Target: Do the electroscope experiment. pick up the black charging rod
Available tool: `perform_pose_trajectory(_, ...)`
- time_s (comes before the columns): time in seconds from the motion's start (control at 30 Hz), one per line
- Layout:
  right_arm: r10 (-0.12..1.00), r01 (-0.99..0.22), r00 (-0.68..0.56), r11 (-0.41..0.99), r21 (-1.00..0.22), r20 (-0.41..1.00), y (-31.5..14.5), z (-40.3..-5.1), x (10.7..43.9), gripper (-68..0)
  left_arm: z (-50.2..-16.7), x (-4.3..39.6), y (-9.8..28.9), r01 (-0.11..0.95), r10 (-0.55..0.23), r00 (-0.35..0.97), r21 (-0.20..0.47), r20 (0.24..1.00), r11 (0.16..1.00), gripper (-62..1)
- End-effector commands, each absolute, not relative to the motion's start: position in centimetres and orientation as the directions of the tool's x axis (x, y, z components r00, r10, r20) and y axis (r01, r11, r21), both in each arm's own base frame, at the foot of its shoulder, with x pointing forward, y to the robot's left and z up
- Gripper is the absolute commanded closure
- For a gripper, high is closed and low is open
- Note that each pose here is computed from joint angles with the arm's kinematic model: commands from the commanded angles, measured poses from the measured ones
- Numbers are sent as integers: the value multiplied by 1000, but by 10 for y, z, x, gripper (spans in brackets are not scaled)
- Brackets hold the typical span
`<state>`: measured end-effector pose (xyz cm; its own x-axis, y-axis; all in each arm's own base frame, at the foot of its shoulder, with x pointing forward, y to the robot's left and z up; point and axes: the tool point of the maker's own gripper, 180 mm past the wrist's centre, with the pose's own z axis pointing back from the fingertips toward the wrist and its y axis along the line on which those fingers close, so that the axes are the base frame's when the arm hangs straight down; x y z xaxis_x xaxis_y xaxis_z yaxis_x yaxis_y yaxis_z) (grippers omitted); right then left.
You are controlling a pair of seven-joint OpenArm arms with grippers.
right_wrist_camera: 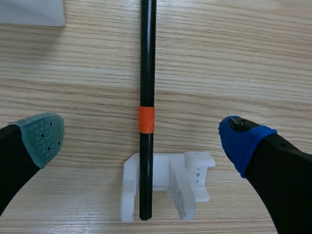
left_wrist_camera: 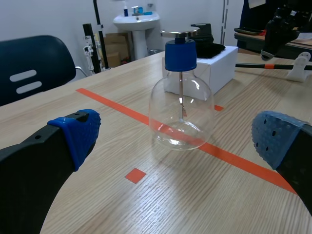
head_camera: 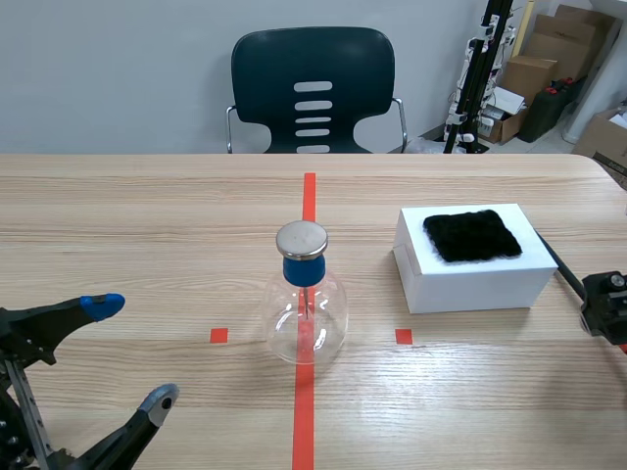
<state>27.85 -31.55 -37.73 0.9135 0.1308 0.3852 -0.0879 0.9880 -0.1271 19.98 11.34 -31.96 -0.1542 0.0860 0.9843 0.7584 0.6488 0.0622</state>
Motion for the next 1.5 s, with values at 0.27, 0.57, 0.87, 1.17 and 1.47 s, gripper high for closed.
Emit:
perform_pose_trajectory(0.27, 148, -101, 915, 985, -143, 374, -314, -388, 287, -679, -319, 200, 115, 764, 88, -160, 67, 983, 642, -623)
perform_pose_trajectory(0.57, 128, -76, 911, 986, -146, 392, -323, -396, 286, -679, -319, 200, 115, 764, 87, -159, 67, 984, 642, -623)
perform_pose_trajectory(0.87, 115, -64, 917, 987, -145, 381, -326, -400, 283, -679, -319, 200, 115, 764, 86, -159, 67, 983, 642, -623)
perform_pose_trajectory(1.17, 95, -50, 928, 990, -132, 360, -326, -407, 277, -679, -319, 200, 115, 763, 86, -159, 67, 983, 642, -623)
perform_pose_trajectory(1.47, 100, -67, 951, 990, -120, 292, -318, -406, 280, -679, -319, 200, 115, 763, 87, -159, 67, 983, 643, -623)
